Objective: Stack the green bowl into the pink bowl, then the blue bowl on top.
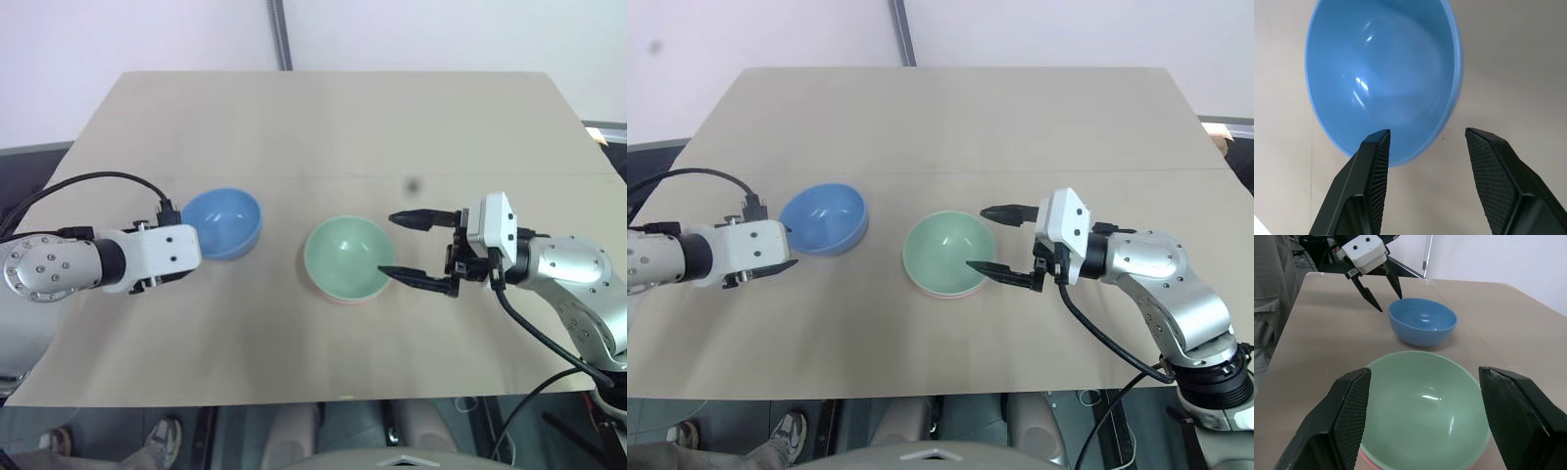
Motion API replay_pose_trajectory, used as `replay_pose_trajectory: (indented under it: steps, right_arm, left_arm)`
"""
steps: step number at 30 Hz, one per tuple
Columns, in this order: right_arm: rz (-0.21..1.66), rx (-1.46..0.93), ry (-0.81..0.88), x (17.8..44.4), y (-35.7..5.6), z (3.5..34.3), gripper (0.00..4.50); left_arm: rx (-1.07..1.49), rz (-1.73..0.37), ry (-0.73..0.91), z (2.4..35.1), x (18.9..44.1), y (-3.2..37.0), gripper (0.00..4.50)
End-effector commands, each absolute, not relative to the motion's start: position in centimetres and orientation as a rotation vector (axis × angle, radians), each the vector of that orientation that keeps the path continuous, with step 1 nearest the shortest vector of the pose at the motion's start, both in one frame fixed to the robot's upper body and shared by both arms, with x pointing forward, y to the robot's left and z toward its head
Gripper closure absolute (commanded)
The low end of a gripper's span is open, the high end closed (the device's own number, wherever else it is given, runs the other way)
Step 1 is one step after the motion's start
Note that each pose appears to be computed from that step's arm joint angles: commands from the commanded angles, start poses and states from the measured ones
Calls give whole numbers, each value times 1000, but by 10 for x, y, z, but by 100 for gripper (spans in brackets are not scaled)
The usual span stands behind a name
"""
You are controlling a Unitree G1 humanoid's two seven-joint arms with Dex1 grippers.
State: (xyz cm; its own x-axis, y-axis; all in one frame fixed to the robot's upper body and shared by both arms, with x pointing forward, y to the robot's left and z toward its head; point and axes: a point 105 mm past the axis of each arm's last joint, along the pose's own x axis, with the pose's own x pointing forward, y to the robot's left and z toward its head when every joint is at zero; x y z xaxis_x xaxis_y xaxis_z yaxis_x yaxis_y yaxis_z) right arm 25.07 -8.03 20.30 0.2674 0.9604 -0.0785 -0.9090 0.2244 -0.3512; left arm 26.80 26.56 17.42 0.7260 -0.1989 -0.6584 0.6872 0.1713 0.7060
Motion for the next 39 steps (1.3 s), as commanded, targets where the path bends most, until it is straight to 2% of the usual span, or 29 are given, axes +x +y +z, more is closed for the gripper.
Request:
replay_pose_trajectory:
  steps: [1,6,7,9,11,12,15,21,27,32,39]
  right_arm:
    - [1305,-383,-208,245,-80,214,65]
    - [1292,-386,-199,244,-81,215,65]
    - [1289,-387,-198,244,-81,215,65]
    - [1284,-388,-195,243,-81,215,65]
    - [1279,-388,-192,243,-82,216,65]
    - [1276,-388,-190,242,-83,216,65]
    - [1267,-388,-185,241,-84,215,65]
    - [1255,-382,-184,242,-85,215,65]
    - [1223,-387,-181,242,-90,215,65]
    - [1185,-395,-166,238,-98,213,65]
    - [1069,-413,-94,219,-119,201,65]
  left_arm:
    - [1275,-645,431,173,271,260,191]
    - [1299,-624,398,158,282,257,191]
    - [1300,-622,393,155,285,256,243]
    - [1307,-635,382,151,286,253,307]
    - [1307,-645,375,149,285,251,406]
    - [1306,-650,372,149,285,250,440]
    - [1306,-653,312,158,286,244,446]
    - [1282,-715,93,196,289,209,446]
    - [1231,-1066,-33,214,271,157,446]
    - [1262,-1308,-72,218,264,139,446]
    - [1354,-1579,-147,224,279,120,446]
